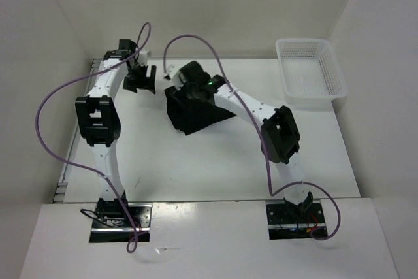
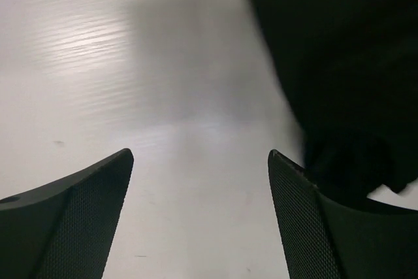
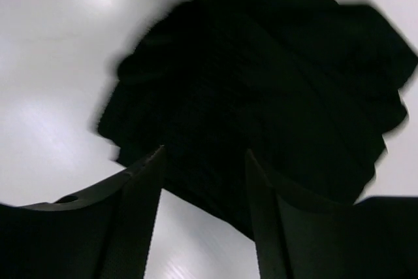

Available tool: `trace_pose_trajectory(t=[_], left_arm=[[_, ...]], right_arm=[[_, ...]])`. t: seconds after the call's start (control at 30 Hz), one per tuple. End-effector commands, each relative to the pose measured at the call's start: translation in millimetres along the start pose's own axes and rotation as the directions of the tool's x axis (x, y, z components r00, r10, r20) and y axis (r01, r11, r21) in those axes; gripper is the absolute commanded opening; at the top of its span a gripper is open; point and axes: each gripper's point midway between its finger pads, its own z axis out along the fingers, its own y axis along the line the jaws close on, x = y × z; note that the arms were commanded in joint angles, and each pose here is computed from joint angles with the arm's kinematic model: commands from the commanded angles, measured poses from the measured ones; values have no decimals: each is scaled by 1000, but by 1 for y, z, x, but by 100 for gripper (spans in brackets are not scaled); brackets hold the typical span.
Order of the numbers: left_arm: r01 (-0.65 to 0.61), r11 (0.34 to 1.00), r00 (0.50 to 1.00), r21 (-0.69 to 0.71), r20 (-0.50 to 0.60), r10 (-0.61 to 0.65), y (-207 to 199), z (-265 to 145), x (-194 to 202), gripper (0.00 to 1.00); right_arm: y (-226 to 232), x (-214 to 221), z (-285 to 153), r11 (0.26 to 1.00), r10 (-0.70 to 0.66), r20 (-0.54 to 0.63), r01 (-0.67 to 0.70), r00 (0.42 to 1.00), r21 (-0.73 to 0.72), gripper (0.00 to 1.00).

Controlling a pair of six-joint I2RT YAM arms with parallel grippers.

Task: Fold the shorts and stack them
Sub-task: Fold the shorts

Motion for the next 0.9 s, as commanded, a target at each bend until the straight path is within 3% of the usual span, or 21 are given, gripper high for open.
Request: trace_pose_trajectory(t=[0.0,0.13,0.33,0.5,0.53,0.67,0.7,0.73,0.8,0.87], left_arm=[[-121,983,992,136,40,116,-77,-21,2,91],[-172,976,984,131,-16,175,-102,7,16,96],[-175,975,983,137,-37,182,-104,37,9,99],[-197,973,971,121,-115,210,-113,62,32,97],[-196,974,970,111,-126,210,-110,66,34,94],[-208,976,964,71,-153,216,-105,70,43,60],[-209,976,964,62,-153,216,-103,70,42,46],[-209,976,964,62,-153,216,-103,70,42,41],[-209,976,964,62,-155,216,-103,68,44,35],[-207,976,964,73,-154,216,-105,65,45,34]], right_arm=[[-98,30,-32,960,219,21,-219,976,177,59],[-137,87,-20,924,357,-42,-346,933,165,64],[-142,125,2,903,411,-98,-391,906,178,65],[-138,179,10,851,525,-187,-506,830,141,65],[-135,187,9,849,528,-201,-514,825,122,65],[-99,210,6,837,532,-272,-546,802,30,65],[-87,222,7,828,537,-305,-560,787,13,65],[-85,221,5,821,547,-300,-571,782,7,64],[-74,225,4,805,559,-312,-593,768,-18,58],[-73,223,7,806,558,-296,-591,775,-32,36]])
